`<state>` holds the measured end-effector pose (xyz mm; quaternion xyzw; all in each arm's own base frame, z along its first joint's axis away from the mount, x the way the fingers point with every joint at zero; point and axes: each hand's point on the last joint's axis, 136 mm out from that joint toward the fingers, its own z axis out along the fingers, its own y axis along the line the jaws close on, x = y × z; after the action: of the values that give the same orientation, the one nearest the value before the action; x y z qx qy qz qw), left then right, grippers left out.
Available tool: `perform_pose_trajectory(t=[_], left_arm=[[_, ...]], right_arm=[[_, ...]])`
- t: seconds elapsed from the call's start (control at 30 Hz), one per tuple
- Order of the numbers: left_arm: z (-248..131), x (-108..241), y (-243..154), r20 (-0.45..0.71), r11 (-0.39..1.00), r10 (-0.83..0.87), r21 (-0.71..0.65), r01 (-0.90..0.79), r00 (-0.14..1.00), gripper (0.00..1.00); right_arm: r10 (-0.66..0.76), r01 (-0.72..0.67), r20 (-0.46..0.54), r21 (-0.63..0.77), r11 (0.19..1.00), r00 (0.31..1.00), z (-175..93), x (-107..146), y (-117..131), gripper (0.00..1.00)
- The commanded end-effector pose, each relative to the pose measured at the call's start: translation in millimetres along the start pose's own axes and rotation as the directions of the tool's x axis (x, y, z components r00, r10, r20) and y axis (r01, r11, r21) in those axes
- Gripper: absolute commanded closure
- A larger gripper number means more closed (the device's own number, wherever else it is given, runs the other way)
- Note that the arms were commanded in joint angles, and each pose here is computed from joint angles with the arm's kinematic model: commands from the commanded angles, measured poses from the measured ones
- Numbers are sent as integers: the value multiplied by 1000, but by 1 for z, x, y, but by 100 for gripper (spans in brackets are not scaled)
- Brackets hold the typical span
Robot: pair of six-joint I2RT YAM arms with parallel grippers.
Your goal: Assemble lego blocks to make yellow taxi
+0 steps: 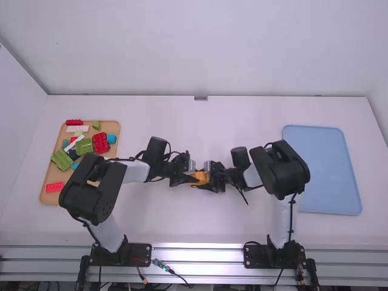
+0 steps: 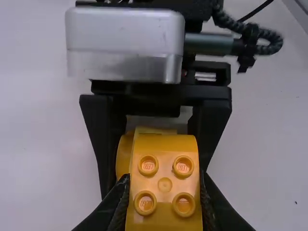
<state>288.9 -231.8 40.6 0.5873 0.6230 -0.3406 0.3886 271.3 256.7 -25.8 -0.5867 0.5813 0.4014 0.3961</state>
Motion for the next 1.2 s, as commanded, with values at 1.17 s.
perform_pose_trajectory(t=[1.17], left_arm=[[11, -1, 11, -81, 998, 1, -66, -6, 997, 98]], right_arm=[[19, -18, 31, -41, 999, 999, 0, 2, 9, 51]])
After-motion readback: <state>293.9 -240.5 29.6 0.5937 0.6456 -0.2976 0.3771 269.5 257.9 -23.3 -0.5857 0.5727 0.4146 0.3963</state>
